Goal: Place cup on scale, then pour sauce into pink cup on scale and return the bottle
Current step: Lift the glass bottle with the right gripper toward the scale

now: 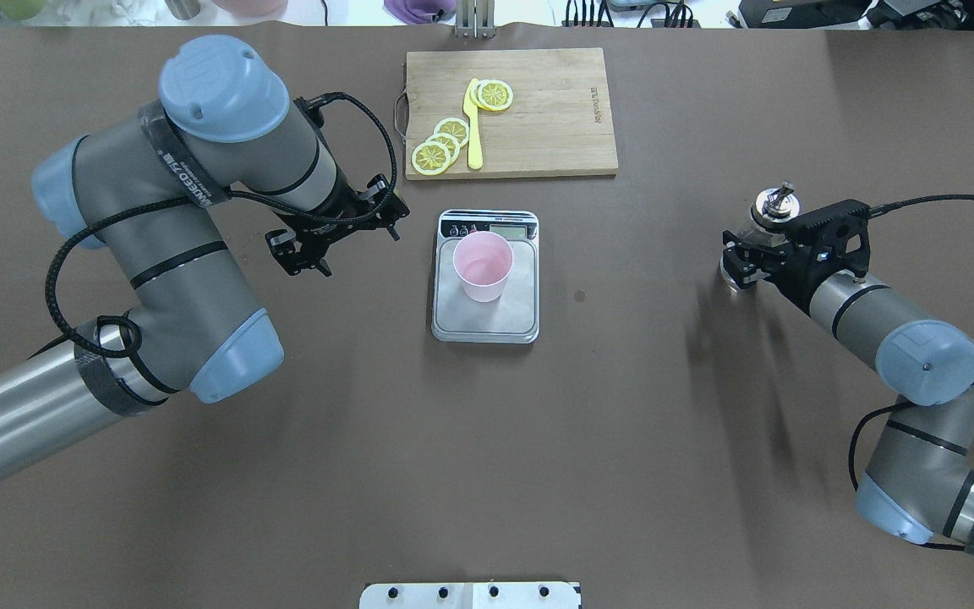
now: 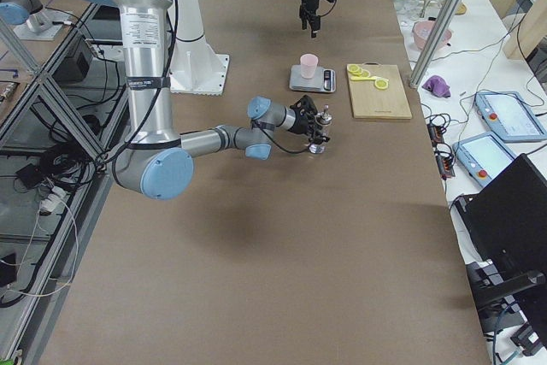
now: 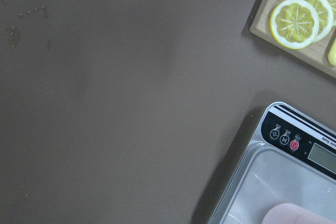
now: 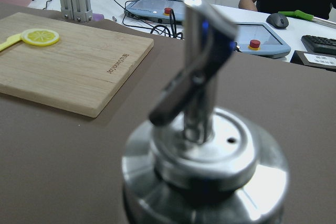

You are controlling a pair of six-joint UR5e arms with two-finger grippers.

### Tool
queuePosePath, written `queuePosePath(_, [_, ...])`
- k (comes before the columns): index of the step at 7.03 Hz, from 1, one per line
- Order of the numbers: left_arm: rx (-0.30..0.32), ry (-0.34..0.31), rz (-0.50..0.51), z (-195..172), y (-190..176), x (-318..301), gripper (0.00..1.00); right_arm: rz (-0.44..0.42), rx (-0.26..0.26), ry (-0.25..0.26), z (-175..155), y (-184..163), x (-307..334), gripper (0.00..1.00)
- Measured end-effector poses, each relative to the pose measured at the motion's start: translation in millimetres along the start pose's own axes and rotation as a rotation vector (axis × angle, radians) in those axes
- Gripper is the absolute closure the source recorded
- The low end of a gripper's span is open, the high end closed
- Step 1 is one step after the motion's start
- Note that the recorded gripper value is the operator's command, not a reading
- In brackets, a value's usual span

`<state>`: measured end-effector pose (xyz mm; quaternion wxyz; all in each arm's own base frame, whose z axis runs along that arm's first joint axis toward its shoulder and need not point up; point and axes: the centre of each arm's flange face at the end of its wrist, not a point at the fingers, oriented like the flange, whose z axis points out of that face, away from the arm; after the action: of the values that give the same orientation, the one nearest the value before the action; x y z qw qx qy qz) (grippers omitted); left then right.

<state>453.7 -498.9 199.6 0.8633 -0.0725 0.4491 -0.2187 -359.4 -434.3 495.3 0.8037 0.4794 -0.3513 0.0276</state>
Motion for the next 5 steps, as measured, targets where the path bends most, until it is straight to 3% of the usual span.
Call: queuePosePath(5, [0.000, -0.001, -0.001, 0.4, -0.2, -0.3, 0.02, -0.033, 0.039, 0.010, 7.4, -29.2, 2.9, 1.00])
